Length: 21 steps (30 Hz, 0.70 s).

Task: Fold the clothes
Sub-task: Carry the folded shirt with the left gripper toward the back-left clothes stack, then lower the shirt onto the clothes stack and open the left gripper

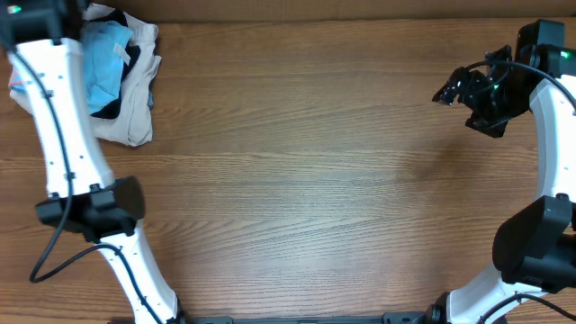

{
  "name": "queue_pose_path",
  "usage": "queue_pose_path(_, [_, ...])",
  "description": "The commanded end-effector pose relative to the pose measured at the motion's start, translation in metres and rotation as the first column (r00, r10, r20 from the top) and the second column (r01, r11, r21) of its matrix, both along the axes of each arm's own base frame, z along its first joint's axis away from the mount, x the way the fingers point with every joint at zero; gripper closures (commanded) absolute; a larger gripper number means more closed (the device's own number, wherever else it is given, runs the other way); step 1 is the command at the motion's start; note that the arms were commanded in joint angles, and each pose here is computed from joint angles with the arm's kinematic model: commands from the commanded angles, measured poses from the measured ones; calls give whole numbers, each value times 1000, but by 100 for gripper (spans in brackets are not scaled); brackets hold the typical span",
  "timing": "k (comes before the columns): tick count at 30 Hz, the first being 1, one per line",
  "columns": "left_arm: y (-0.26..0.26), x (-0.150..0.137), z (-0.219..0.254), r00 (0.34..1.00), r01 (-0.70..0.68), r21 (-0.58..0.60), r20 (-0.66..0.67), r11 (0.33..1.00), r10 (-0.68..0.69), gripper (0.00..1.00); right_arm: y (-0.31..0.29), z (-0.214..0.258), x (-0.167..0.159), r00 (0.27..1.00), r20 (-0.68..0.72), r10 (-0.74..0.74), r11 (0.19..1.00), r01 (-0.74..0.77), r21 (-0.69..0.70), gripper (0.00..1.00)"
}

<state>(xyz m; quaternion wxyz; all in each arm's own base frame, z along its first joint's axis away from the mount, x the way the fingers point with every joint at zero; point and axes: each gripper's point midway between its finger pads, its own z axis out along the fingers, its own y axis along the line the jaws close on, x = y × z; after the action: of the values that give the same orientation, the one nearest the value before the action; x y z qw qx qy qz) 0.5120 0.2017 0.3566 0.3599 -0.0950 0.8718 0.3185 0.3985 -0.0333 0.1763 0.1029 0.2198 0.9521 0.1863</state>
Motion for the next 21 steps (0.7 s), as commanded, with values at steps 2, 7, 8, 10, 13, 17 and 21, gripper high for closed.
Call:
queue_pose_path(2, [50,-8,-4,1000,-22,-13,15,1000,23,96,1,16,1,999,44,11,1000,-11,-8,7])
queue_pose_path(7, [76,-3,-32,1000,16,-109,20,994,-14,96,5,16,1,999,43,19,1000,-18,-7,7])
queue_pose_path(8, [77,-1,-39,999,33,-133,18,991,-31,96,6,16,1,999,43,21,1000,-21,-7,7])
queue_pose_path(10, [80,4,-56,999,48,-167,3,985,-48,96,9,16,1,999,43,28,1000,-28,-7,7])
queue_pose_path(13, [81,9,-78,998,45,-195,-35,980,-53,96,11,16,1,999,42,35,999,-34,-7,7])
queue_pose_path(17, [66,20,-112,991,90,-271,-75,958,-114,96,12,16,1,998,43,37,999,-37,-7,7])
queue_pose_path(21, [46,26,-150,975,115,-352,-142,929,-174,96,12,16,1,998,43,37,999,-37,-7,7])
